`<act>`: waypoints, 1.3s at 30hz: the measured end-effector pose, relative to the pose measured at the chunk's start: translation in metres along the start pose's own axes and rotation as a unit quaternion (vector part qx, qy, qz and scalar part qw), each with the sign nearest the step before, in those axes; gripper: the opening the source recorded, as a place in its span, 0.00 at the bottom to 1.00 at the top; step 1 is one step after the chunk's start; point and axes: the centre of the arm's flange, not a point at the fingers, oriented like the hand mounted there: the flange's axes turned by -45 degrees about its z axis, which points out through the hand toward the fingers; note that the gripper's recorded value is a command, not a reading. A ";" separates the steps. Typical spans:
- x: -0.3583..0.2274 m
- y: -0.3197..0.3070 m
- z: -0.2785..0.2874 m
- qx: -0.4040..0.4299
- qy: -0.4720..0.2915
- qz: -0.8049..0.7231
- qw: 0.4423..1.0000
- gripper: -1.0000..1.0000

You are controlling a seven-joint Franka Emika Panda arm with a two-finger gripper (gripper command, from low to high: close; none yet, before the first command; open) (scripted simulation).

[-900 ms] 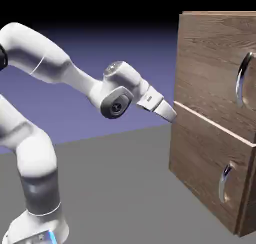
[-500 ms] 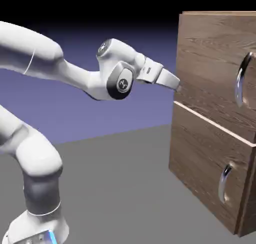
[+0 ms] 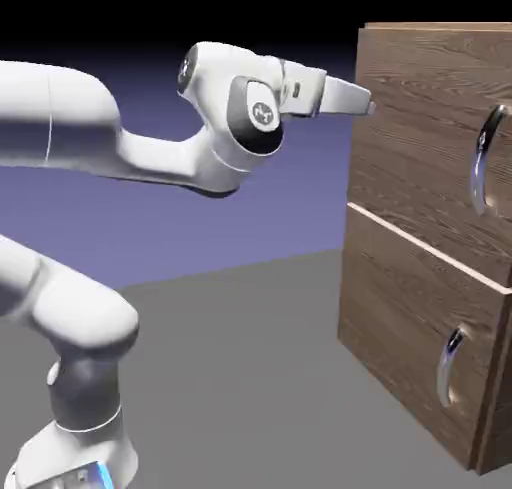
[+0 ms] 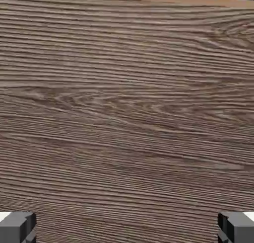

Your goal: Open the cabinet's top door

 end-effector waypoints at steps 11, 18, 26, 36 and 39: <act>-0.004 0.066 -0.001 -0.011 0.069 0.016 0.997 0.50; -0.032 0.111 0.018 -0.020 0.093 0.029 0.995 0.50; -0.087 0.157 0.057 -0.028 0.098 0.042 0.994 0.50; -0.091 0.168 0.115 -0.029 0.097 0.044 0.994 0.00; -0.094 0.157 0.093 -0.059 0.095 0.047 0.993 0.00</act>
